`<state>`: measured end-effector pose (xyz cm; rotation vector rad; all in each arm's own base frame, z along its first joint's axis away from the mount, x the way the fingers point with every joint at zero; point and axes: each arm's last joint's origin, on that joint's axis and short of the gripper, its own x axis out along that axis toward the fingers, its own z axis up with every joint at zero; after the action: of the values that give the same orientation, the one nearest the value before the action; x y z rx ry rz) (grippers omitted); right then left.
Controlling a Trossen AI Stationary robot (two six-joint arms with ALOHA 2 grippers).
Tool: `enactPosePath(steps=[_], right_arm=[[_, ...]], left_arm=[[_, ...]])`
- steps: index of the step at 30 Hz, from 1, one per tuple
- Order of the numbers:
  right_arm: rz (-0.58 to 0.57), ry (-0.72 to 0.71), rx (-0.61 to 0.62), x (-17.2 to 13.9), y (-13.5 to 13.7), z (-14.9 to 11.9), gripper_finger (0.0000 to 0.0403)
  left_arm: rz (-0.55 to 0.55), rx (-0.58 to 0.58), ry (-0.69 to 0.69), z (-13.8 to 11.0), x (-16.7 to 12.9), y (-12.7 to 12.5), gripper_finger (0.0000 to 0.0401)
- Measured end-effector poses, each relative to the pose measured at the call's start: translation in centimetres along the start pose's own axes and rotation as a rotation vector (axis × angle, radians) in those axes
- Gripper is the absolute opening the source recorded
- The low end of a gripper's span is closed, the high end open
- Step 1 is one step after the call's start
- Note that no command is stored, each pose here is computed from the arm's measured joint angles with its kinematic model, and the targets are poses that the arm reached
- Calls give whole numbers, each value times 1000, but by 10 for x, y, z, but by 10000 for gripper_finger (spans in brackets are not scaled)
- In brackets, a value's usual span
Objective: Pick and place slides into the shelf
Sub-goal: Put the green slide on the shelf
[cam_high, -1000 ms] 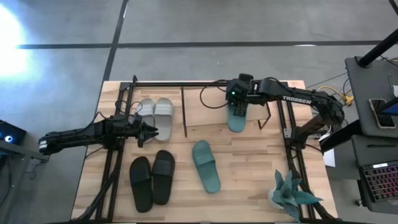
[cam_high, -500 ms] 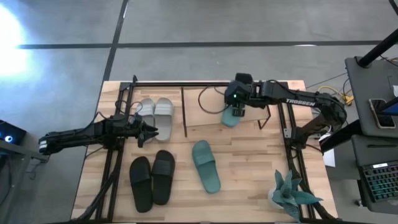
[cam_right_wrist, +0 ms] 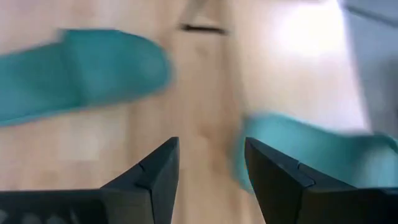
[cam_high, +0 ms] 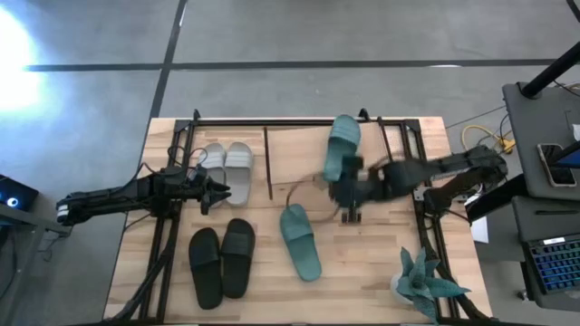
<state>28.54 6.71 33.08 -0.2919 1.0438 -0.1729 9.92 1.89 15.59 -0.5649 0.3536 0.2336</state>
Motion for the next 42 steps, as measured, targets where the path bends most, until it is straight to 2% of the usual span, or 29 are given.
enactPosePath(steps=[4,7,13,17,24,30,42], right_arm=[[64,-30,-127,11,56,7,173],[82,-17,-150,26,85,9,173],[75,-24,-77,71,117,18,173],[79,-46,-92,99,135,23,174],[-133,-73,-72,123,144,30,174],[-136,-91,-33,126,145,32,174],[-154,-32,-80,146,141,14,174]], left_arm=[[1,0,2,0,0,0,135],[0,0,0,0,0,0,135],[0,0,0,0,0,0,134],[0,0,1,0,0,0,135],[0,-1,0,0,0,0,135],[0,0,-1,0,0,0,135],[-1,0,0,0,0,0,135]])
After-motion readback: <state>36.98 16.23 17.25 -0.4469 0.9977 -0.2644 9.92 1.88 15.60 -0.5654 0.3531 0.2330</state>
